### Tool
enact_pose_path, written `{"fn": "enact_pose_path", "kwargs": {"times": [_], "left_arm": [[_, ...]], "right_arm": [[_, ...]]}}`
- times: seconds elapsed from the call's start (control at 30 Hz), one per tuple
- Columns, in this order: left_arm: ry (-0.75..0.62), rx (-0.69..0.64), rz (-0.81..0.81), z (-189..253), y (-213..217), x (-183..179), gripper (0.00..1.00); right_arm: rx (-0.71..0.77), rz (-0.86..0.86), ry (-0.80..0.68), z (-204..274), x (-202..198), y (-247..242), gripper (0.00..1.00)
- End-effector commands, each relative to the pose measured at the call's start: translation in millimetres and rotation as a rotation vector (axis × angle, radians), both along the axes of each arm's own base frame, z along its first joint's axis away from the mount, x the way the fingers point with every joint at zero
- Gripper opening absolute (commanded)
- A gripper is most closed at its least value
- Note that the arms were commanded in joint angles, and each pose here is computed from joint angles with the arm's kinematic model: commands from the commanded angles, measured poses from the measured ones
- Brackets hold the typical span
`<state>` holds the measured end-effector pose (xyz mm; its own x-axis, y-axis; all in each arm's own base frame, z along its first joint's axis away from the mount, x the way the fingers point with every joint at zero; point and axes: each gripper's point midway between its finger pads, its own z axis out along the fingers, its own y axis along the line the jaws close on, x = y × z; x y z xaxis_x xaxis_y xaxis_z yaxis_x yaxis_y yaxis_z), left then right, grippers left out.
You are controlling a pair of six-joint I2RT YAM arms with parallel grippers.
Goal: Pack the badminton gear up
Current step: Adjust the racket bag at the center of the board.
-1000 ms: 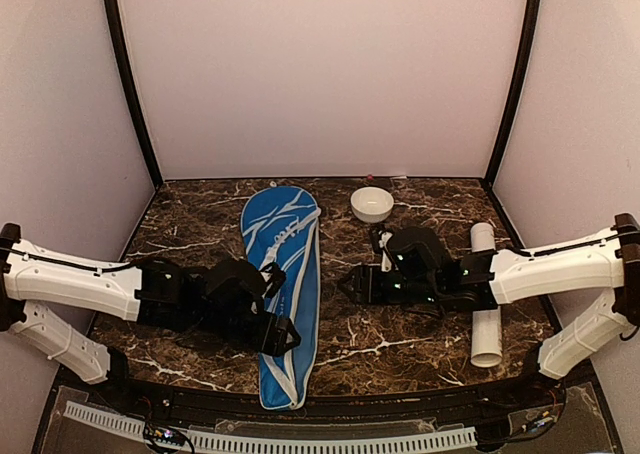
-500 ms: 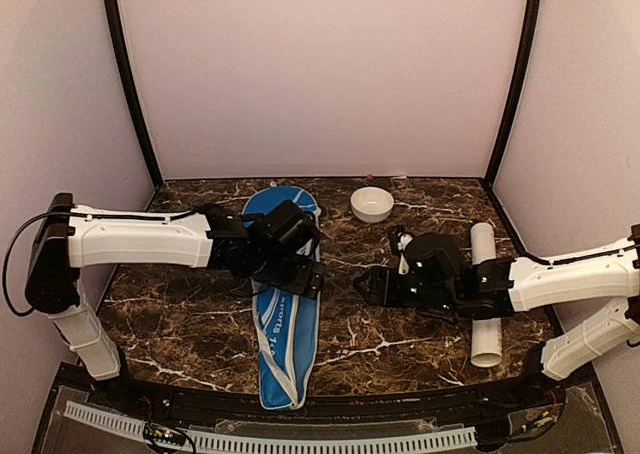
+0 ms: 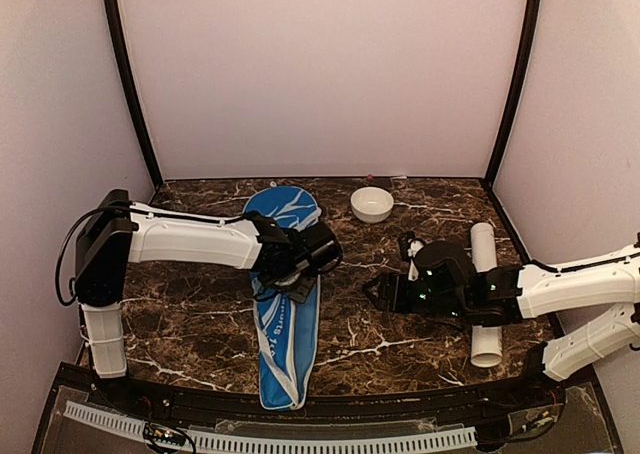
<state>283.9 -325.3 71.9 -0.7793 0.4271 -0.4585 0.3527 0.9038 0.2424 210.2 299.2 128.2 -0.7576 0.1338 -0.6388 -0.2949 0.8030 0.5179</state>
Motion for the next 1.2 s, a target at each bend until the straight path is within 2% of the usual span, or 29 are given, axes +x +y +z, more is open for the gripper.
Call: {"fn": "enact_pose_path", "kwargs": {"times": [0.0,0.1,0.2,0.4,0.6,0.77,0.87,1.07,1.17], "left_arm": [[-0.013,0.055,0.004,1,18,-2,0.34],[-0.008,0.036,-0.031,0,17,-3,0.14],[-0.020,0.025,-0.078,4,19,2,0.00],[-0.035,-0.049,-0.231,18,22,15,0.00],[-0.070,-0.026,-0.398,40,33,29,0.00],[-0.031,-0.085,-0.649,44,13,10,0.00],[0.021,-0.108,-0.717,40,7,-6,0.00],[0.045,0.074,-0.809,12,14,-43,0.00],[0.061,0.116,-0.818,0,25,-59,0.00]], "right_arm": [[0.046,-0.035,-0.025,9,6,-2,0.68],[0.045,-0.038,-0.018,7,6,-2,0.68],[0.046,-0.034,-0.008,4,6,1,0.68],[0.032,-0.013,0.023,-6,4,7,0.67],[0.041,0.011,0.054,-13,0,14,0.67],[0.040,0.022,0.070,-18,0,20,0.67],[0.040,0.030,0.076,-20,0,24,0.66],[0.040,0.025,0.072,-19,2,24,0.66],[0.046,0.021,0.066,-16,2,24,0.66]]}}
